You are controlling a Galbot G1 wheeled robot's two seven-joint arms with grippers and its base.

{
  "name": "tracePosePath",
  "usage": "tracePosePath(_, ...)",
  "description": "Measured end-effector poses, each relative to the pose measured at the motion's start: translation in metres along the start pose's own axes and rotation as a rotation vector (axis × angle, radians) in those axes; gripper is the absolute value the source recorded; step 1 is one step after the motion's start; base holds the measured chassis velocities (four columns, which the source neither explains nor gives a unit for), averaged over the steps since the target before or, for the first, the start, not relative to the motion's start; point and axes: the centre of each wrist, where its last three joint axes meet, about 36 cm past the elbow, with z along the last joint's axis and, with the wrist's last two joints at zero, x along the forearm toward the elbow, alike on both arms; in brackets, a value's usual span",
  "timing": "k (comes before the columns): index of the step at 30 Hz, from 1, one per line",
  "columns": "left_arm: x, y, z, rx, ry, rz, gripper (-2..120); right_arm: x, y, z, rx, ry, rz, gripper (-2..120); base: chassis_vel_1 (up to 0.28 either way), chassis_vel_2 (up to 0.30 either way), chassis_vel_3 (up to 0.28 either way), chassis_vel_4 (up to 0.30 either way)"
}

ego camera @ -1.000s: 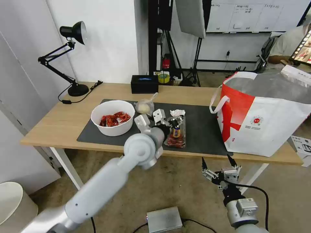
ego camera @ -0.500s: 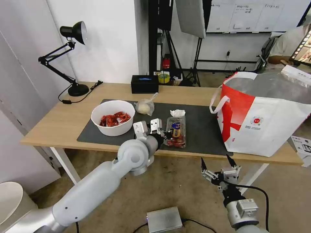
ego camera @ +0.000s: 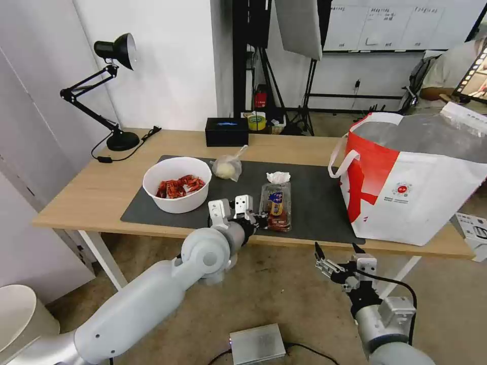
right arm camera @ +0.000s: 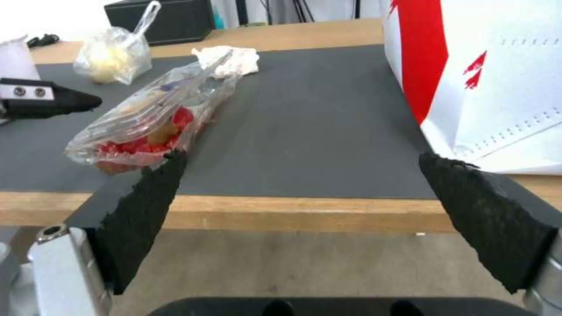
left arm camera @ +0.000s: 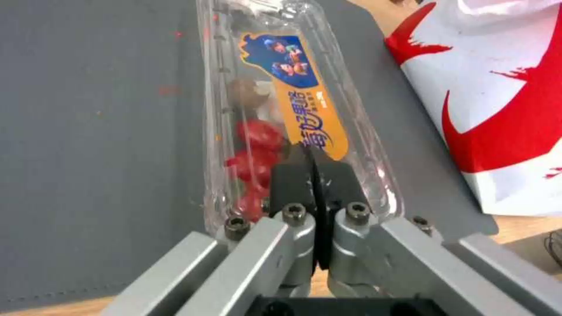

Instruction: Pick up the trash from the table and place it into the takeout bag.

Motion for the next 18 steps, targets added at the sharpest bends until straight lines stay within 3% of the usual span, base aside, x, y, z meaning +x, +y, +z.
tracePosePath(9,0.0,0.0,0.004,-0.005,0.008,0.001,0,-0.004,0.001,-0.008,-0.054,0.03,-0.002,100,0.0,0.0,0.0,0.0)
tracePosePath(18,-0.002,0.0,0.013,-0.013,0.014,-0.01,0,-0.019,0.0,-0.041,-0.204,0.068,-0.024,100,0.0,0.0,0.0,0.0)
